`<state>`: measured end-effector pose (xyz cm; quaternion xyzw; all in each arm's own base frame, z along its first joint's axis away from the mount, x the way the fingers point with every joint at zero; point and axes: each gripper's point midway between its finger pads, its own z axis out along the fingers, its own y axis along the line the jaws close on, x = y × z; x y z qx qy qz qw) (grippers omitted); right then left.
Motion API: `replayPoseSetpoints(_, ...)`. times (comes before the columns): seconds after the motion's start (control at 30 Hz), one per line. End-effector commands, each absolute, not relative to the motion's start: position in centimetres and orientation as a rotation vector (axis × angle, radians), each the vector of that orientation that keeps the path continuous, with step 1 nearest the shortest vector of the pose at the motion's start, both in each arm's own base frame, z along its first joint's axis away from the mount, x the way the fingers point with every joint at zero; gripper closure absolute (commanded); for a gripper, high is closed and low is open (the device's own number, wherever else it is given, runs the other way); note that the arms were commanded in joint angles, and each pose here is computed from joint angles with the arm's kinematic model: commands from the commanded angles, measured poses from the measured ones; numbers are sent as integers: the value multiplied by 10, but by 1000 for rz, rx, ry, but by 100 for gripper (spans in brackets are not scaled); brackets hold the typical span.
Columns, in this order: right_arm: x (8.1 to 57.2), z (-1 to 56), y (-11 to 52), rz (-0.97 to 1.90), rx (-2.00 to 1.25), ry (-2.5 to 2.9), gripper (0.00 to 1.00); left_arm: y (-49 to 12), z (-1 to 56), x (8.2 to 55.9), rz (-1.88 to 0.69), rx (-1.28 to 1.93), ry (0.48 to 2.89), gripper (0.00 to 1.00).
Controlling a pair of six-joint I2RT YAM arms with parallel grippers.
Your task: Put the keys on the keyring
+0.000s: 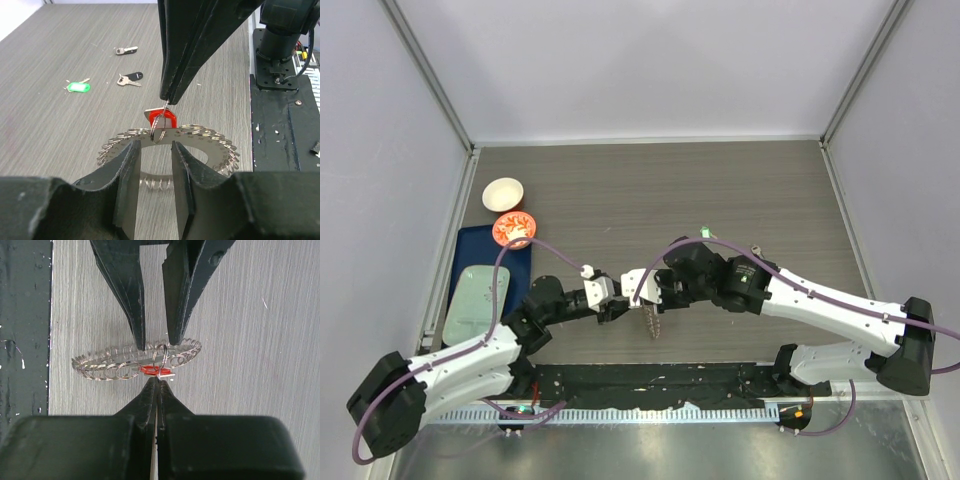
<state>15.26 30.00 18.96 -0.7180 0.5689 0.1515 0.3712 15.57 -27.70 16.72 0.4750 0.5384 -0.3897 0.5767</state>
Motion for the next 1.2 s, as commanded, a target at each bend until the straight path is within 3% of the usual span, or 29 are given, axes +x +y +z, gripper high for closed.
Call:
replayPoseSetpoints(0.0,151,216,312,436,-1778,1374,99,-287,192,158,-935,1100,1177,66)
replayPoseSetpoints(0.47,147,214,312,448,-1793,1374,99,-294,205,151,-991,1124,1120,72)
replayPoseSetpoints(0.67,148,215,313,448,-1792,1373,99,-294,199,150,-995,1136,1147,87)
replayPoseSetpoints(0.77,149,216,311,434,-1783,1378,99,-293,195,149,-999,1144,1161,100)
replayPoseSetpoints(1.17,163,232,297,351,-1653,1391,99,-278,189,151,-944,1086,1207,100)
